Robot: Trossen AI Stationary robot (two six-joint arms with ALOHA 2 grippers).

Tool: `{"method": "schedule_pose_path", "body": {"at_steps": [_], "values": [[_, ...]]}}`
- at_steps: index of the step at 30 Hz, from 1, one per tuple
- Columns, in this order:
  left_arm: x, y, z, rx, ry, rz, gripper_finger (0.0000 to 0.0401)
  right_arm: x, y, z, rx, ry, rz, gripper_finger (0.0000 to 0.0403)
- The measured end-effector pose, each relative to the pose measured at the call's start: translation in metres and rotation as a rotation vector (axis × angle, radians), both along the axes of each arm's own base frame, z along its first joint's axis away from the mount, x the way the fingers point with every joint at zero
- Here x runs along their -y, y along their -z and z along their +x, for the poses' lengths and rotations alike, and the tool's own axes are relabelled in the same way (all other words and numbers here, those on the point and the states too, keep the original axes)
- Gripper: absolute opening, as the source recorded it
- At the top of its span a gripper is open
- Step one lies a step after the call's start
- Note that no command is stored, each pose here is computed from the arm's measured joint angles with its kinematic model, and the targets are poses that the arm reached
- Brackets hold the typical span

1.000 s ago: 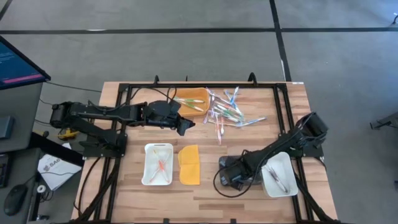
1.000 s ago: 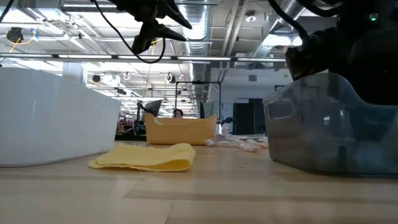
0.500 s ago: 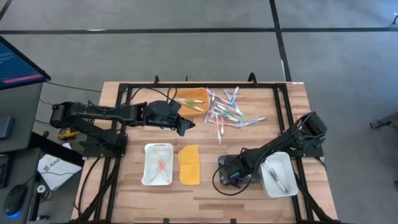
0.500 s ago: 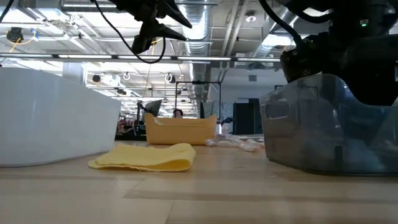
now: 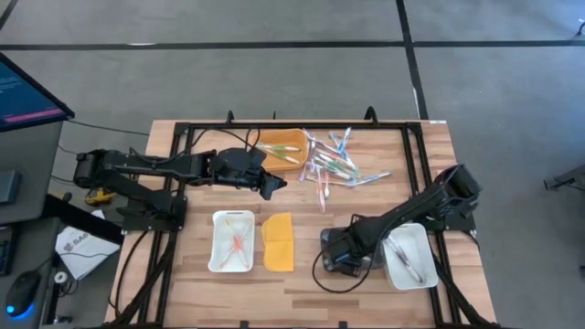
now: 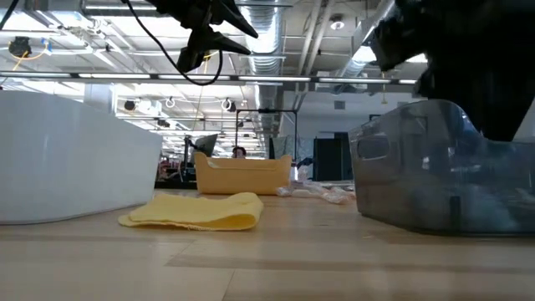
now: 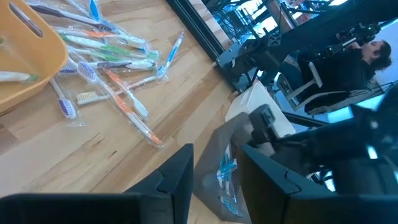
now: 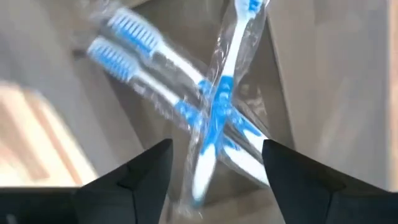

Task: Pick & Place Toothbrushes
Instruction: Put the purple toothbrush into the right white bin

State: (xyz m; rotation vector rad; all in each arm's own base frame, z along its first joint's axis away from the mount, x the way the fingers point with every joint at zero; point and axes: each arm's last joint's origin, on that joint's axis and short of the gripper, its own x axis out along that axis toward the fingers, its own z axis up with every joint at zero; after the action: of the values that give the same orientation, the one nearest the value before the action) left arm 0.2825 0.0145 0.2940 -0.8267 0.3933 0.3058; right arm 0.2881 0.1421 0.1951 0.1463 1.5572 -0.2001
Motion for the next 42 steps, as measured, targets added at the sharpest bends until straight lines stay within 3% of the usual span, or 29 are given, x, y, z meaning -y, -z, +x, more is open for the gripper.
{"method": "schedule_pose_path", "body": {"at_steps": [9, 14, 18, 22, 26, 33, 42], "values": [[0.0, 0.0, 0.0, 0.0, 0.0, 0.0, 0.0117, 0.023, -0.056, 0.012, 0.005, -0.09, -0.077, 0.0255], [0.0, 0.0, 0.0, 0.0, 0.0, 0.0, 0.0117, 0.055, -0.092, 0.014, 0.014, -0.006, -0.088, 0.0255], [0.0, 0.0, 0.0, 0.001, -0.001, 0.0, 0.0117, 0.086, -0.119, 0.007, 0.15, 0.09, -0.068, 0.0255], [0.0, 0.0, 0.0, 0.005, -0.002, -0.002, 0.0117, 0.113, -0.139, -0.011, 0.3, 0.068, -0.144, 0.0255], [0.0, -0.001, 0.0, 0.008, -0.003, -0.003, 0.0117, 0.137, -0.14, -0.038, 0.355, 0.089, -0.2, 0.0255], [0.0, -0.001, 0.0, 0.007, -0.004, -0.001, 0.0117, 0.169, -0.108, -0.084, 0.294, 0.105, -0.244, 0.0255], [-0.002, -0.001, 0.0, 0.008, -0.024, 0.007, 0.0117, 0.178, -0.076, -0.099, 0.188, -0.13, -0.276, 0.0255]]}}
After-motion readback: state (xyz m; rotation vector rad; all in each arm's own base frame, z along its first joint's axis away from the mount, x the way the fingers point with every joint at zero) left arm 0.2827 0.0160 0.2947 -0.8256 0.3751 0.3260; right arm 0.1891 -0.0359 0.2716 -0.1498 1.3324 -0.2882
